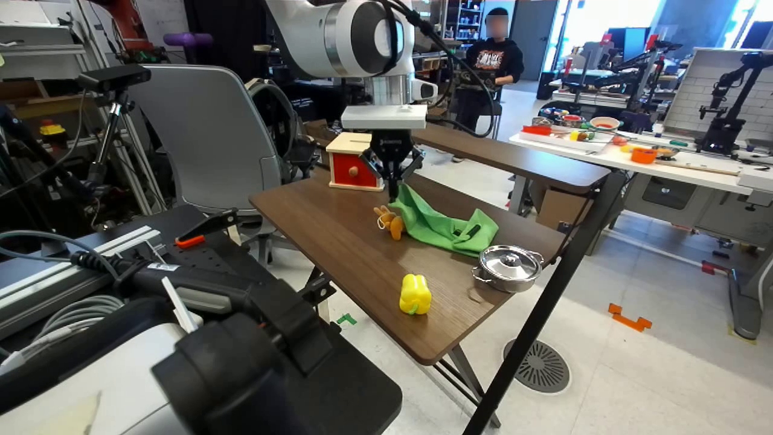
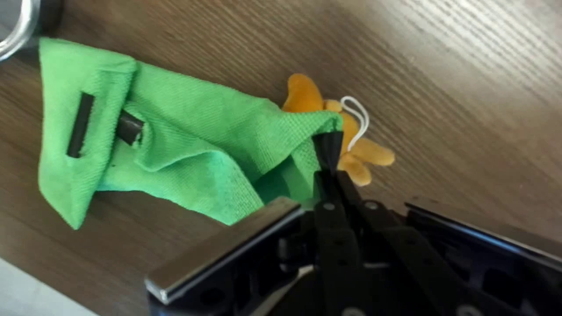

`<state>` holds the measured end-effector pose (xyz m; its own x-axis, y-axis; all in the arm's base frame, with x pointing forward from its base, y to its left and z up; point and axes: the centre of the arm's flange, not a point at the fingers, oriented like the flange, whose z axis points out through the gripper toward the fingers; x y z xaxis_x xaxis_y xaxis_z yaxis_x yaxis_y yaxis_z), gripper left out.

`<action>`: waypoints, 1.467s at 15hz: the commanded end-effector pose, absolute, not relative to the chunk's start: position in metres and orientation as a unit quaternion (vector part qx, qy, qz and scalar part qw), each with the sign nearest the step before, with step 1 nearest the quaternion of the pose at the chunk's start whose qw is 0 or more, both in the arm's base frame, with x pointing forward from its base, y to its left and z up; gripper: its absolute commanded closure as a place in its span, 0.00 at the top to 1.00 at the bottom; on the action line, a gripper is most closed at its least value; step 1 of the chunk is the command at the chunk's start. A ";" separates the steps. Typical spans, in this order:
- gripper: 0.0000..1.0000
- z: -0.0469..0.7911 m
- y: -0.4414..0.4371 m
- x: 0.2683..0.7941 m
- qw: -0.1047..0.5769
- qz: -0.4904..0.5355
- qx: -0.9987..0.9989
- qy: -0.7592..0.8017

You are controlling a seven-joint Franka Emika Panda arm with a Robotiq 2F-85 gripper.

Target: Unfold the green towel

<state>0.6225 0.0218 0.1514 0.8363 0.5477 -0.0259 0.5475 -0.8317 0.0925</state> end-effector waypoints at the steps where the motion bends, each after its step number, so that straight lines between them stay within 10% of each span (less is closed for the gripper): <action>1: 0.01 0.132 0.021 0.612 0.018 -0.053 0.931 0.362; 8: 0.01 0.120 0.007 0.623 0.005 -0.100 0.910 0.403; 9: 0.29 0.119 0.006 0.624 0.002 -0.105 0.908 0.405; 19: 0.95 0.199 0.007 0.610 -0.042 -0.053 0.911 0.407; 22: 1.00 0.238 -0.012 0.613 -0.041 -0.018 0.936 0.349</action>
<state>0.6263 0.0074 0.1955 0.6896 0.7220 -0.0558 0.7161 -0.6913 -0.0962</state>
